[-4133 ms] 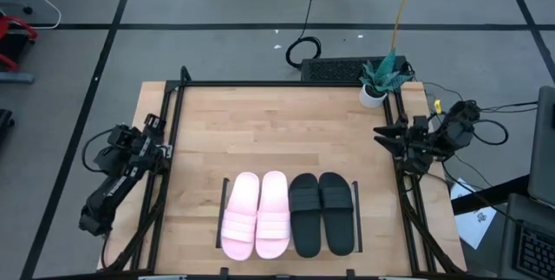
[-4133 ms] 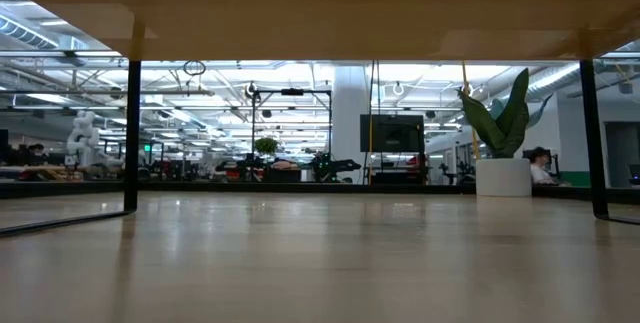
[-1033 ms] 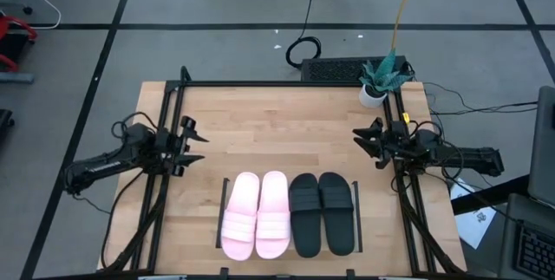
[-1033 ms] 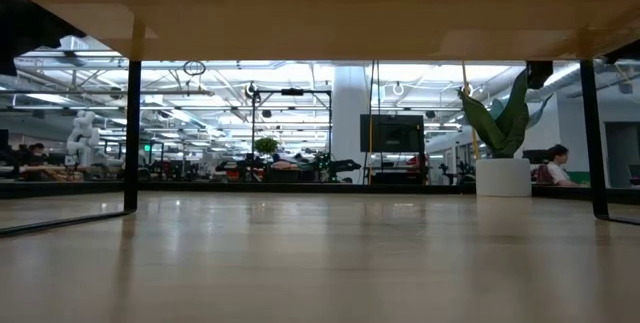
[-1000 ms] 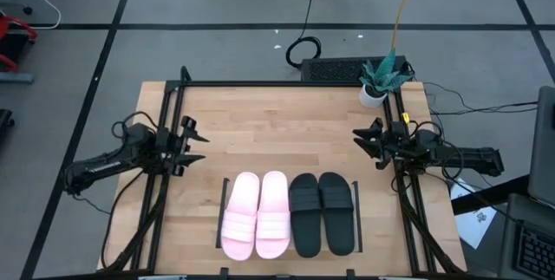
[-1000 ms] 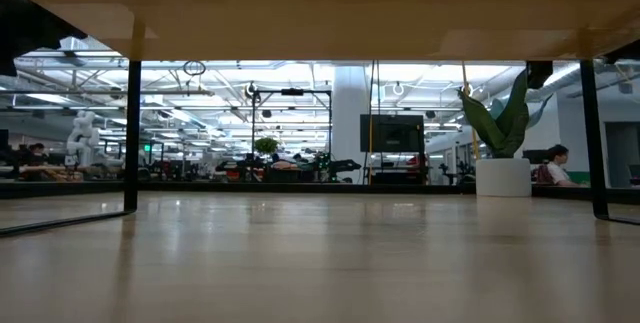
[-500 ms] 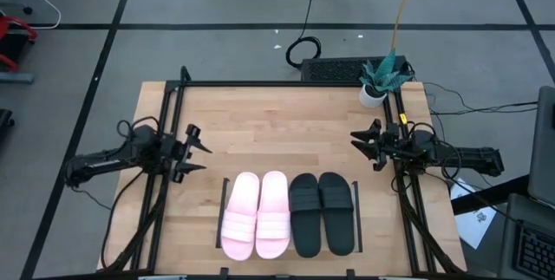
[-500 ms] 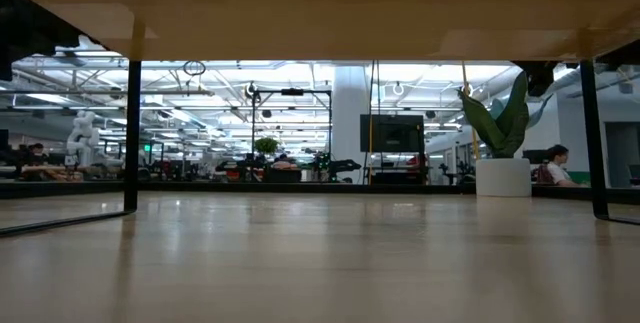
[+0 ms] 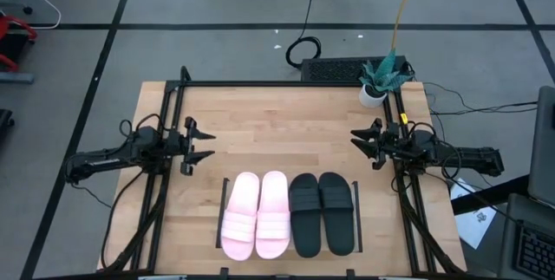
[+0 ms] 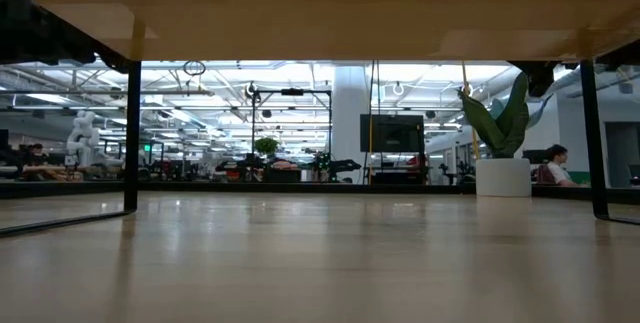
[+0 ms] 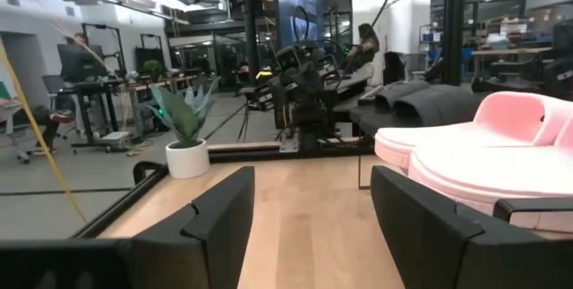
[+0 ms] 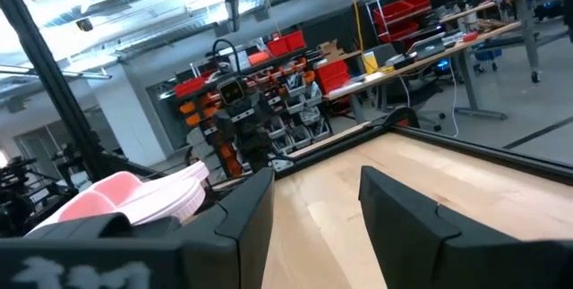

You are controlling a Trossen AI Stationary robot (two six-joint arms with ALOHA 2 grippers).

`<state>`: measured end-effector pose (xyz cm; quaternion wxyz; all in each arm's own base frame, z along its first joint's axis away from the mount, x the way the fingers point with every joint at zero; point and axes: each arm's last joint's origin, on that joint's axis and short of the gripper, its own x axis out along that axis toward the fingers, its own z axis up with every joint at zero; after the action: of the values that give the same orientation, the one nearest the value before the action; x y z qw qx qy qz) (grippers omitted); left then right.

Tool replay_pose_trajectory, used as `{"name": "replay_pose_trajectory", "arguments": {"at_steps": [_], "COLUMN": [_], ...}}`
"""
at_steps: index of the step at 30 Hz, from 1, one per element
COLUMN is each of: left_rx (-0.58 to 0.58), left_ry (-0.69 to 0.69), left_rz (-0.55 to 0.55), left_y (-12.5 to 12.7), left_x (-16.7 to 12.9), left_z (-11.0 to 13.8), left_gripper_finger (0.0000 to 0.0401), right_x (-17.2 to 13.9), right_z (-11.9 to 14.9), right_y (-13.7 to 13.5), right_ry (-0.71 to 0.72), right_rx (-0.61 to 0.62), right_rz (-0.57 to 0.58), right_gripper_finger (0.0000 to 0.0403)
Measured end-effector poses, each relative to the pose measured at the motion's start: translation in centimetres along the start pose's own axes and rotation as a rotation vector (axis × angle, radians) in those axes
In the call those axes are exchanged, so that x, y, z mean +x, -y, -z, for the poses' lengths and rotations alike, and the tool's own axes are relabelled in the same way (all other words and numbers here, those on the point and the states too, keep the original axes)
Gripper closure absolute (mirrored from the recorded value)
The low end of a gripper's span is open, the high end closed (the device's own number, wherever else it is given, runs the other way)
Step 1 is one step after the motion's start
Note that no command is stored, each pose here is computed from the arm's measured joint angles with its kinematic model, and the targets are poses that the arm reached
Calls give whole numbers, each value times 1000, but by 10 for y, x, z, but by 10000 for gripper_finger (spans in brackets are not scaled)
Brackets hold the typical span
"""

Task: Pick and place slides into the shelf
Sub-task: Return to Home Position

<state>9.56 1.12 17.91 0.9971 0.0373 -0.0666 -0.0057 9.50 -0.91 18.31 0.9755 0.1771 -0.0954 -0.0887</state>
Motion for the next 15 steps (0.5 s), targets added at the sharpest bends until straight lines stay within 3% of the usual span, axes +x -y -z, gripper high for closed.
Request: {"name": "replay_pose_trajectory", "arguments": {"at_steps": [7,15], "left_rx": [7,-97], "left_ry": [-28,-31], "left_rz": [10,9], "left_y": [1,1], "left_x": [0,0], "left_z": [3,3], "left_gripper_finger": [173,173], "right_x": [0,0], "right_z": [1,1], "right_y": [0,0], "right_ry": [-10,-11], "right_rx": [-54,-19], "right_rz": [2,2], "right_gripper_finger": [245,245]}}
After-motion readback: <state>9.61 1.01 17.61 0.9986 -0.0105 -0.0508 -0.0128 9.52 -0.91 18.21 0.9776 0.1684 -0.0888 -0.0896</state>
